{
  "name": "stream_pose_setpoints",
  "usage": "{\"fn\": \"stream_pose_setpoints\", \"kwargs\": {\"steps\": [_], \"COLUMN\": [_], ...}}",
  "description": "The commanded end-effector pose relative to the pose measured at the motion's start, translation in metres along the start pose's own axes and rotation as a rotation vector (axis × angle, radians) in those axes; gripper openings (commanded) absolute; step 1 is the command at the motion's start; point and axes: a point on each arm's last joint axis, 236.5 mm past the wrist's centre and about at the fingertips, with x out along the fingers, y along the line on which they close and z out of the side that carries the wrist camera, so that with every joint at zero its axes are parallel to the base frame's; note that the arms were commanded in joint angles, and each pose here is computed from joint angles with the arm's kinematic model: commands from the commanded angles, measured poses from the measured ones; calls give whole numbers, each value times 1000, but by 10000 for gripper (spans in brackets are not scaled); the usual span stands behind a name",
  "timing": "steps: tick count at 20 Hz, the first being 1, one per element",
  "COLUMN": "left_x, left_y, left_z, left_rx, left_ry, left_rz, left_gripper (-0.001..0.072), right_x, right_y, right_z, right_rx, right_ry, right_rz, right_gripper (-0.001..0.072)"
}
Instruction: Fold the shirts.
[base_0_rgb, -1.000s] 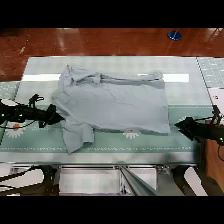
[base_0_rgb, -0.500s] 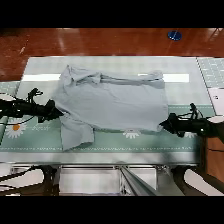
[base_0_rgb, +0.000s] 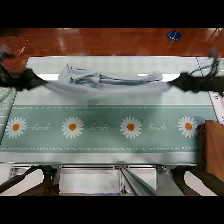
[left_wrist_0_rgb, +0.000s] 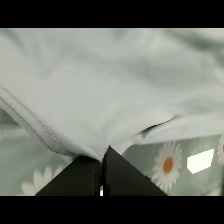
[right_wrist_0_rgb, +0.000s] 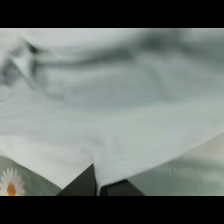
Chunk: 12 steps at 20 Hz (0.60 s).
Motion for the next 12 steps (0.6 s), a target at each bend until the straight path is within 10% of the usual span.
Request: {"fn": "stream_pose_setpoints", "kwargs": {"steps": [1,12], "left_x": [-122,-338], "left_y": [-113,-240], "left_z": [72,-11], "left_rx": [310,643], "left_ry": [-407,-983], "left_rz": [19,333], "left_gripper": [16,15], "right_x": [-132,-305], "right_y": [90,190], "right_z": [76,-13], "right_rx": [-299,-503], "right_ry": [-319,-602], "right_rz": [-100,-182], "right_gripper": [18,18]}}
